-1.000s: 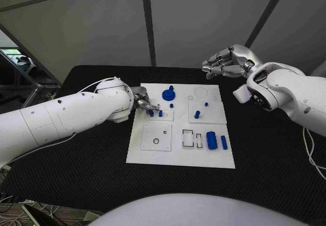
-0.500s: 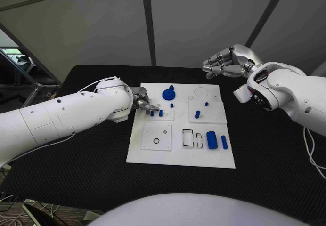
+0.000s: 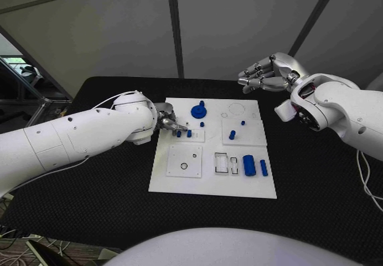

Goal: Assemble the parts on the task board

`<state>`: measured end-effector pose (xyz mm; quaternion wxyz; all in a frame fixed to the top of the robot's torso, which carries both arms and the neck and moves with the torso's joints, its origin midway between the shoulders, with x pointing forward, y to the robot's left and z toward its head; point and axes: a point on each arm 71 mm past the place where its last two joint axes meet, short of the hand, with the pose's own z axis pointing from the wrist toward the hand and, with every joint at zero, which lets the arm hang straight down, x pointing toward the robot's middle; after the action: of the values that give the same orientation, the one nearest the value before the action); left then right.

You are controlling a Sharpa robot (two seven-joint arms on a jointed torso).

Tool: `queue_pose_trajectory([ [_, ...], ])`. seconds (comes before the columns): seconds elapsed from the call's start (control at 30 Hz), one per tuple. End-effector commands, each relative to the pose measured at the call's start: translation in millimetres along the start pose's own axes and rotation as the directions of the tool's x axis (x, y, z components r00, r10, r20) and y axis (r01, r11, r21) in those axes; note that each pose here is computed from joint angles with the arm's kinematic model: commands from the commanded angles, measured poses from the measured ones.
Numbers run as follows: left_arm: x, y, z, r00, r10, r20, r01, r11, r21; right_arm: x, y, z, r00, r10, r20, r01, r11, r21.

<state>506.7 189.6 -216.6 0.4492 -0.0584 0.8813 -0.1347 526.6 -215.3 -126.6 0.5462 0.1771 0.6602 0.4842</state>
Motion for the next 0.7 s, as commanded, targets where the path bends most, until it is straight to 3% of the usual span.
queue_pose_trajectory([
  [0.03,-6.8,-0.2,-1.3,0.998,-0.048,0.05,0.048,0.999,0.012,0.0,0.9,0.4,1.0,-0.001,-0.005,0.001,1.0,-0.006],
  [0.27,-22.8,4.6,-5.1,0.97,-0.169,0.173,0.165,0.986,0.038,-0.3,0.0,0.5,1.0,-0.001,-0.004,0.001,1.0,-0.004],
  [0.4,-30.0,2.8,-6.3,0.939,-0.271,0.213,0.249,0.961,0.122,-0.6,-0.8,0.6,1.0,-0.002,-0.002,0.002,1.0,-0.002],
  [0.53,-35.4,-7.3,-6.4,0.915,-0.328,0.235,0.268,0.929,0.254,-0.6,-1.3,0.9,1.0,-0.002,-0.001,0.002,1.0,-0.001],
  [0.7,-39.0,-24.2,-5.6,0.915,-0.319,0.247,0.198,0.889,0.414,-0.4,-1.6,1.1,1.0,-0.001,0.0,0.001,1.0,-0.001],
])
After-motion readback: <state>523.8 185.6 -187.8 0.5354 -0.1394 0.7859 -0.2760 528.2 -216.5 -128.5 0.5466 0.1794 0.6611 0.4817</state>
